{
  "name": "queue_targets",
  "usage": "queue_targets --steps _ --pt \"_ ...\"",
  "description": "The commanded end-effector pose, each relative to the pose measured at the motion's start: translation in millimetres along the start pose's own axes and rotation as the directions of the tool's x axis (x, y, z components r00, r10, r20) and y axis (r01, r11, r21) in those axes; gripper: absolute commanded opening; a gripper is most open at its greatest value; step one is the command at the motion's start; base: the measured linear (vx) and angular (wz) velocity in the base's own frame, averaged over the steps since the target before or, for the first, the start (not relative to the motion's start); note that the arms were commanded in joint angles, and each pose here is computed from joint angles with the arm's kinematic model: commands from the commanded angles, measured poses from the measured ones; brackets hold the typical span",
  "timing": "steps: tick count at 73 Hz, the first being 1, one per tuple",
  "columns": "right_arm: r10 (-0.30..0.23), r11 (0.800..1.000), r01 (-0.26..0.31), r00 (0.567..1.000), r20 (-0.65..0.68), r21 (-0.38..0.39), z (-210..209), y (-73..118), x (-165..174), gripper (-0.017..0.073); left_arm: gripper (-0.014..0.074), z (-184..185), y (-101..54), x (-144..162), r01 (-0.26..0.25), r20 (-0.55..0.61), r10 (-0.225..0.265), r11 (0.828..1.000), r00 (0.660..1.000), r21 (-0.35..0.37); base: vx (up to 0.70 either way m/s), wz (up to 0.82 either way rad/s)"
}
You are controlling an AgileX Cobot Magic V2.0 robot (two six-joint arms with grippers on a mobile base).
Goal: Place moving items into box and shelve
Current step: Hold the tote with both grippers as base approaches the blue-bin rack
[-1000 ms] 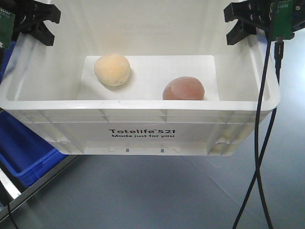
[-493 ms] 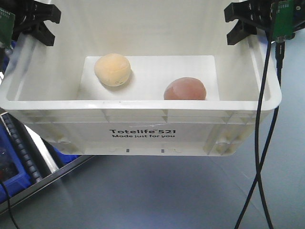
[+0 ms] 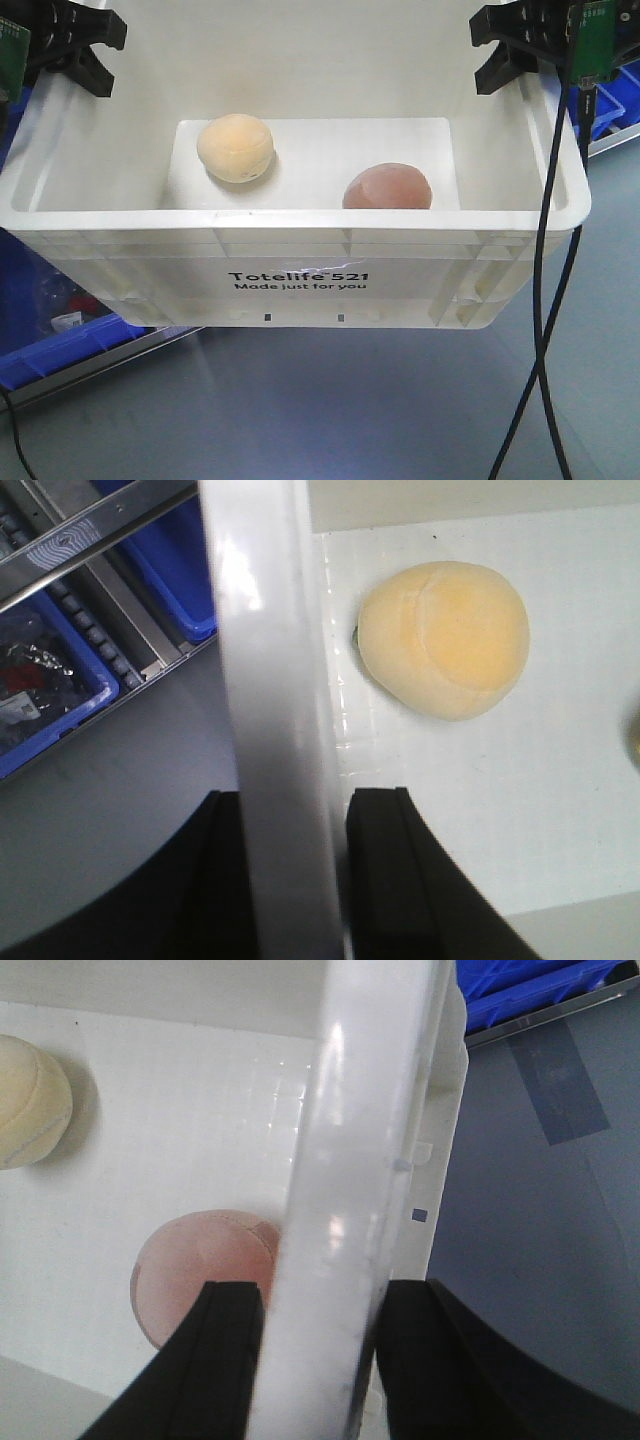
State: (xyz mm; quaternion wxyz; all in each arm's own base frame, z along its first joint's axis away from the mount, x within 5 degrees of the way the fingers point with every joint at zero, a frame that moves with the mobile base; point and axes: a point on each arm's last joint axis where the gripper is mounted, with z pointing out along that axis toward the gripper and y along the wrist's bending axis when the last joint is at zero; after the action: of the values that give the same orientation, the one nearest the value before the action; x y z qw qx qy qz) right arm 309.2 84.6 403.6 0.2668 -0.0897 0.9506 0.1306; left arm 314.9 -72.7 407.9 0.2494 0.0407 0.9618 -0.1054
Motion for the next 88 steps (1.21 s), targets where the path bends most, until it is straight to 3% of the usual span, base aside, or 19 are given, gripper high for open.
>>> queue_targets --steps 1,88 --pt "0.008 0.992 0.018 0.979 0.205 -0.126 -35.8 19.9 -11.0 -0.001 -0.0017 -35.0 -18.7 -7.7 -0.007 0.187 -0.018 0.991 0.982 0.133 -0.07 0.29" --pt "0.008 0.992 0.018 0.979 0.204 -0.126 -35.8 19.9 -10.9 -0.001 -0.0017 -35.0 -18.7 -7.7 -0.007 0.187 -0.018 0.991 0.982 0.133 -0.02 0.27"
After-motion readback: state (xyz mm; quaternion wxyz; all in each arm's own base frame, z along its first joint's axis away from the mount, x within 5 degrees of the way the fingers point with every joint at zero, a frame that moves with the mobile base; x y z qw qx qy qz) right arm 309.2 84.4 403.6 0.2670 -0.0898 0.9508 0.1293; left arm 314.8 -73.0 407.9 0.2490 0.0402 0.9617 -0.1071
